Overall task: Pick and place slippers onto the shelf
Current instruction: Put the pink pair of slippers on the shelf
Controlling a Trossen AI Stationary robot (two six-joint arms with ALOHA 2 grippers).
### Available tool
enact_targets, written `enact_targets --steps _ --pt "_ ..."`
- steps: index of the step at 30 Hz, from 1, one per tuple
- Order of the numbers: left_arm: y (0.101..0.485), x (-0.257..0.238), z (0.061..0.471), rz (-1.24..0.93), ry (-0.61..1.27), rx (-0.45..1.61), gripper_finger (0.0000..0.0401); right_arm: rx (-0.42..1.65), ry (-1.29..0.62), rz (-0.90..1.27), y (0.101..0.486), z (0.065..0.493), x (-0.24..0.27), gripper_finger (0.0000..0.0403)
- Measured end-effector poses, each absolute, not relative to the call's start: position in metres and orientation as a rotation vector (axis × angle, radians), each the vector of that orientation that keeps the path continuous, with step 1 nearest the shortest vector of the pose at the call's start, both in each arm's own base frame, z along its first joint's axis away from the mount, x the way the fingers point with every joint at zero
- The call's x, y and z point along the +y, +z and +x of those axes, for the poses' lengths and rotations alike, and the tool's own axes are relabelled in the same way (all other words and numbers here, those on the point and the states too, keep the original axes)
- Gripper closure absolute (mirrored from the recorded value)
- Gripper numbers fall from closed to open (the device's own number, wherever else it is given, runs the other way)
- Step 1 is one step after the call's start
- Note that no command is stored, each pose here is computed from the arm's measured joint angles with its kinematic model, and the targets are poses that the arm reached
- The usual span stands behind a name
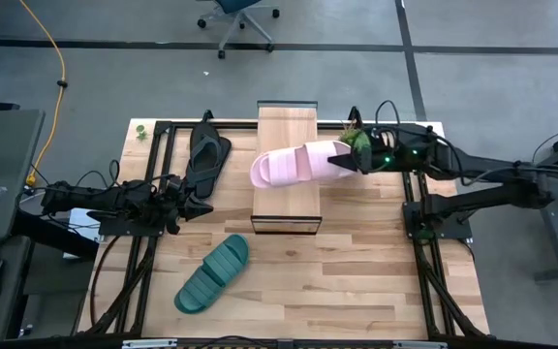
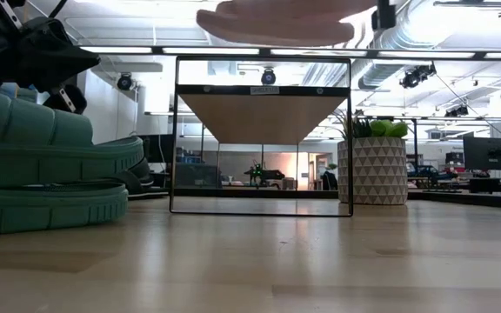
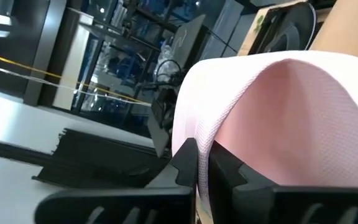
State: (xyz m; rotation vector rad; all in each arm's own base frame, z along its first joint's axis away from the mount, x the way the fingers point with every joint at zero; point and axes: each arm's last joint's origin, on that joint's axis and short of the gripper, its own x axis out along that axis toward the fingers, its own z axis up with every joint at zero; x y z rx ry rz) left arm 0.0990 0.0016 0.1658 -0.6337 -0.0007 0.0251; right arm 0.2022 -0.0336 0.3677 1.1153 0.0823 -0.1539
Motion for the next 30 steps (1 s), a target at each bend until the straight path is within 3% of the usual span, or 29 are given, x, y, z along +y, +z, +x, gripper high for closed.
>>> enact_targets --steps 30 --pt "0.166 0.001 0.099 -0.608 0.008 0.006 0.0400 0.121 -0.234 1.156 0.333 0.241 -0.106 0.0403"
